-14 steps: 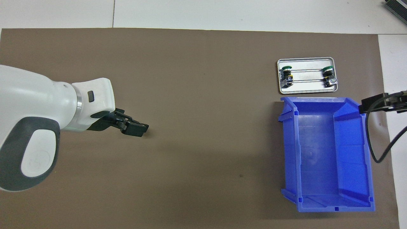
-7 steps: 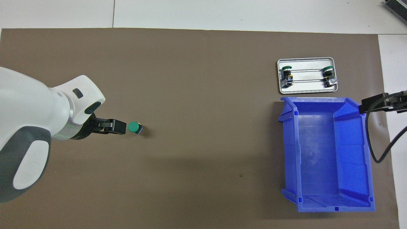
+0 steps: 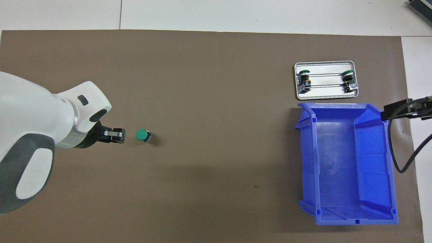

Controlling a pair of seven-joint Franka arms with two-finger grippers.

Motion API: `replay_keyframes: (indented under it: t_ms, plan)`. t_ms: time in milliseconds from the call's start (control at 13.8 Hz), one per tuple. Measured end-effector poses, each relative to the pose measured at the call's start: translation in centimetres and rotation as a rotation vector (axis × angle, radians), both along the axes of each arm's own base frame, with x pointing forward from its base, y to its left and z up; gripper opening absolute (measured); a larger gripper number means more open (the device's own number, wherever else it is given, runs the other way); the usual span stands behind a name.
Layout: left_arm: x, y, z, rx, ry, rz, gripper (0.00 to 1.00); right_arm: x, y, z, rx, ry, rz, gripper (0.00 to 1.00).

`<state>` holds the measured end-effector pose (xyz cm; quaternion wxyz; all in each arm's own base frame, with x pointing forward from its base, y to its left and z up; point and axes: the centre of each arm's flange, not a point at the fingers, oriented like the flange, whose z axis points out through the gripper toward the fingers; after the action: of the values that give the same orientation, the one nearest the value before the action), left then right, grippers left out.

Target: Place and press button with both arms

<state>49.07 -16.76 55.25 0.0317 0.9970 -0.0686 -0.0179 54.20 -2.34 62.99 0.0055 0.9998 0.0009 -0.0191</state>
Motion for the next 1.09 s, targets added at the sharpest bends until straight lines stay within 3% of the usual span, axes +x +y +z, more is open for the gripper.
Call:
replay_keyframes:
  t_ms: [217,1087]
  plan:
    - [0.5,0.2,-1.4,-0.012,-0.042,0.019,0.01,0.0,0.0,0.0,0.000,0.000,0.000,1.00]
    - [2.9,-0.3,-10.5,-0.022,-0.102,0.046,0.01,0.0,0.0,0.0,0.000,0.000,0.000,1.00]
